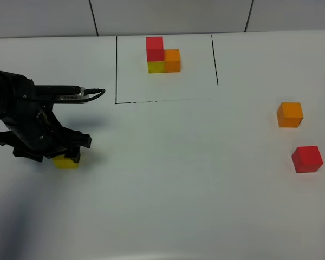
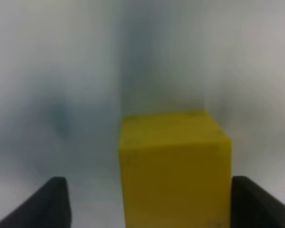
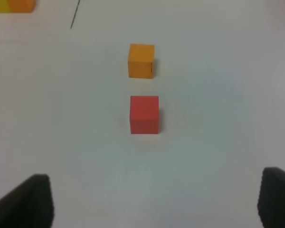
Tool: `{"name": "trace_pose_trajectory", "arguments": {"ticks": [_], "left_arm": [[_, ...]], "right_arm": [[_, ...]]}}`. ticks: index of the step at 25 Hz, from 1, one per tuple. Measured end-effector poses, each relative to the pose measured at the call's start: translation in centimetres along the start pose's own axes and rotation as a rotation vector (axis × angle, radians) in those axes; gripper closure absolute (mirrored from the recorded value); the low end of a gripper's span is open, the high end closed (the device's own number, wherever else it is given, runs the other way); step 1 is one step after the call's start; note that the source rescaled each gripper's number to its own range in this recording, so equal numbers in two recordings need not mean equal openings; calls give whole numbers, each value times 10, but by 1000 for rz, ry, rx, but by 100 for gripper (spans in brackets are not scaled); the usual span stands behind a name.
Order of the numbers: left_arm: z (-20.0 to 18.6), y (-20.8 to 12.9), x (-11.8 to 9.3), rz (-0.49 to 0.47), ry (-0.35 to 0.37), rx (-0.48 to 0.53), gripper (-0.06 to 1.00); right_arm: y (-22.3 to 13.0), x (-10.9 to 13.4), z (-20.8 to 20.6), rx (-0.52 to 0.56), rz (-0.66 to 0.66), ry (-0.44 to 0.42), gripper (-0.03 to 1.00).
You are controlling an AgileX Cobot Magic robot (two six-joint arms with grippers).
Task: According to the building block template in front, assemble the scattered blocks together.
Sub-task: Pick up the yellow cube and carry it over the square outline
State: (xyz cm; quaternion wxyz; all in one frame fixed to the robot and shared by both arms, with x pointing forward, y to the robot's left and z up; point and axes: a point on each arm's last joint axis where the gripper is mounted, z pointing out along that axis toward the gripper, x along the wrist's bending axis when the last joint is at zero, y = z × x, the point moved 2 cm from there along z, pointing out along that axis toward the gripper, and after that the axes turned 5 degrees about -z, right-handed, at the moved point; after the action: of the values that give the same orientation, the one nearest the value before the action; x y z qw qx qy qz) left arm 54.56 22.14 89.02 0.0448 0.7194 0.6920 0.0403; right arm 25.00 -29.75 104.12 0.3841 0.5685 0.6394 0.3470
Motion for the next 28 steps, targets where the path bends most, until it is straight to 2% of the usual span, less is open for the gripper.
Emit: {"name": "trace_pose_trajectory", "arguments": {"ticks": [2, 6, 8, 10, 12, 17, 20, 23, 28], "left_arm": [[0, 0, 0, -1, -2, -4, 94], [-3, 3, -1, 6, 2, 7, 92], [-9, 7, -2, 61, 6, 23, 92], [-19, 13, -8, 166, 7, 35, 92], [-29, 17, -21, 327, 4, 45, 92], [-52, 23, -74, 808, -14, 50, 92], [-54, 28, -105, 1028, -14, 89, 92], [-48, 37, -133, 1194, 14, 125, 92], [-34, 59, -180, 1350, 37, 89, 92]], "right_arm": [[0, 0, 0, 0, 0, 0, 22], [0, 0, 0, 0, 1, 1, 22], [0, 0, 0, 0, 1, 1, 22], [0, 0, 0, 0, 1, 1, 22], [0, 0, 0, 0, 1, 1, 22], [0, 0, 0, 0, 1, 1, 22], [0, 0, 0, 0, 1, 1, 22], [0, 0, 0, 0, 1, 1, 22], [0, 0, 0, 0, 2, 3, 22]]}}
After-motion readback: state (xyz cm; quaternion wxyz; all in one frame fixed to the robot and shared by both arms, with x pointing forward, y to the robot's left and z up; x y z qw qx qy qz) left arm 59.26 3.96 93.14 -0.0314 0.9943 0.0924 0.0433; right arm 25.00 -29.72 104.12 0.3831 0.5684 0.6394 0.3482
